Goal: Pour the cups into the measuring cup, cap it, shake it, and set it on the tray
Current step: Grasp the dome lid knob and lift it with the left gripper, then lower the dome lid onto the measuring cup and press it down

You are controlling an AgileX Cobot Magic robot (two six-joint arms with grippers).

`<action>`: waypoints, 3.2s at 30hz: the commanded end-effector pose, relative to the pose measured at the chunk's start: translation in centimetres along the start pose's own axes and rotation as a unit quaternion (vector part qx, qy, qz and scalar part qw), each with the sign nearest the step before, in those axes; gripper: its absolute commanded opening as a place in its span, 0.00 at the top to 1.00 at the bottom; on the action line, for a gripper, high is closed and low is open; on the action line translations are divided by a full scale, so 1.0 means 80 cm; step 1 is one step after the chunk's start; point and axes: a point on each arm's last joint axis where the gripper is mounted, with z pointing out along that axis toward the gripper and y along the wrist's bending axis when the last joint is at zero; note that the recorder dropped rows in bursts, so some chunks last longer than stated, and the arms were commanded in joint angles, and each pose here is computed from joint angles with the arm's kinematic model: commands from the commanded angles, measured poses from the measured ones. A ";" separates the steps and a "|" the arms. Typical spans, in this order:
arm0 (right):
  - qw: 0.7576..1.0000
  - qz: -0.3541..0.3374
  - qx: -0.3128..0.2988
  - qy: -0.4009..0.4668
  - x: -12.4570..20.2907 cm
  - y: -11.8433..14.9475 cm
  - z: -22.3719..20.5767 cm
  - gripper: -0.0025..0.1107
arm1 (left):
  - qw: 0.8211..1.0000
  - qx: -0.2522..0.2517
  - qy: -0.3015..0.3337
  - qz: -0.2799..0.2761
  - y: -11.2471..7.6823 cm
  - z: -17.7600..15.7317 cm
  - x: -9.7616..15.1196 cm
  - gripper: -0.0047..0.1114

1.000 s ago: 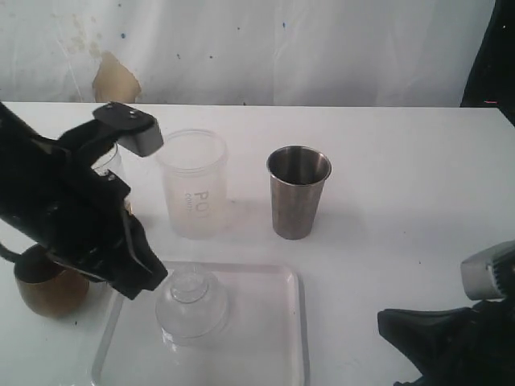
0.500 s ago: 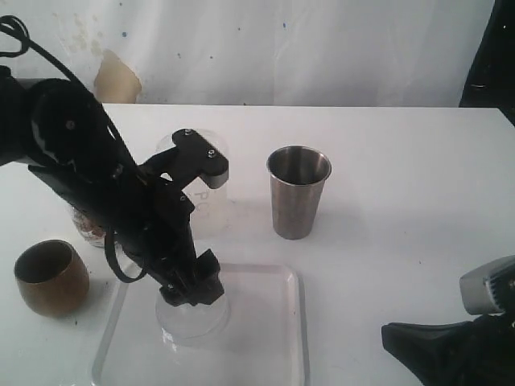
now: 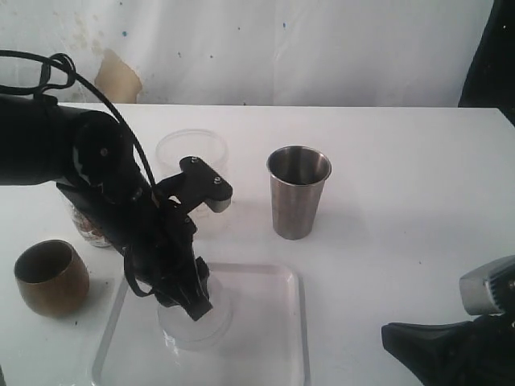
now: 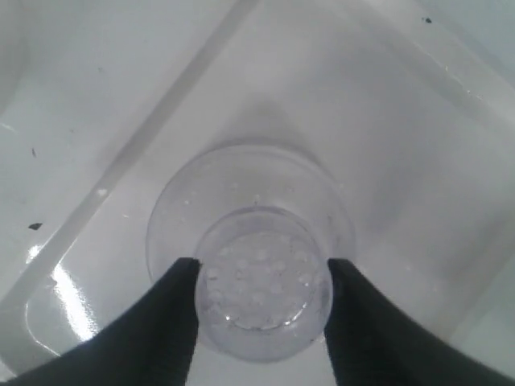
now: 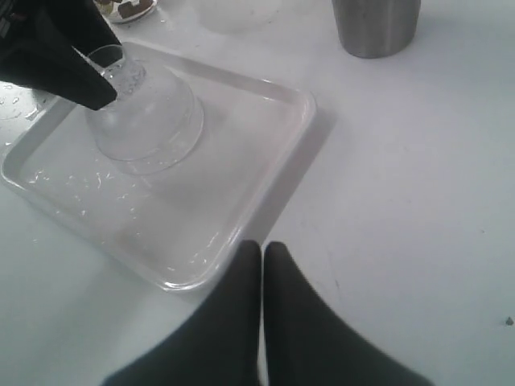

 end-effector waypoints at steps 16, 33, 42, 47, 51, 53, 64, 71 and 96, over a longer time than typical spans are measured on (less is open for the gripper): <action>1.000 -0.003 0.002 -0.003 0.001 -0.002 -0.001 0.98 | 0.987 -0.158 -0.002 -0.040 0.018 -0.196 -0.041 0.96; 1.000 -0.003 0.002 -0.003 0.001 -0.002 -0.001 0.98 | 0.959 -0.135 -0.039 -0.246 0.149 -0.217 -0.005 0.96; 1.000 -0.003 0.002 -0.003 0.001 -0.002 -0.001 0.98 | 0.957 -0.144 -0.051 -0.248 0.164 -0.199 -0.014 0.96; 1.000 -0.006 0.002 -0.003 0.001 -0.002 -0.001 0.98 | 0.953 -0.151 -0.069 -0.254 0.165 -0.214 -0.021 0.96; 1.000 -0.006 0.002 -0.003 0.001 -0.002 -0.001 0.98 | 0.952 -0.152 -0.071 -0.255 0.164 -0.219 -0.023 0.96; 1.000 -0.006 0.002 -0.003 0.001 -0.002 -0.001 0.98 | 0.953 -0.151 -0.065 -0.255 0.164 -0.219 -0.022 0.96; 1.000 -0.006 0.002 -0.003 0.001 -0.002 -0.001 0.98 | 0.947 -0.166 -0.042 -0.271 0.166 -0.220 -0.015 0.96; 1.000 -0.007 0.003 -0.002 0.001 -0.002 -0.001 0.98 | 0.947 -0.158 -0.021 -0.278 0.174 -0.201 -0.017 0.96; 1.000 -0.007 0.003 -0.002 0.001 -0.002 -0.001 0.98 | 0.939 -0.067 -0.055 -0.334 0.197 -0.194 -0.004 0.96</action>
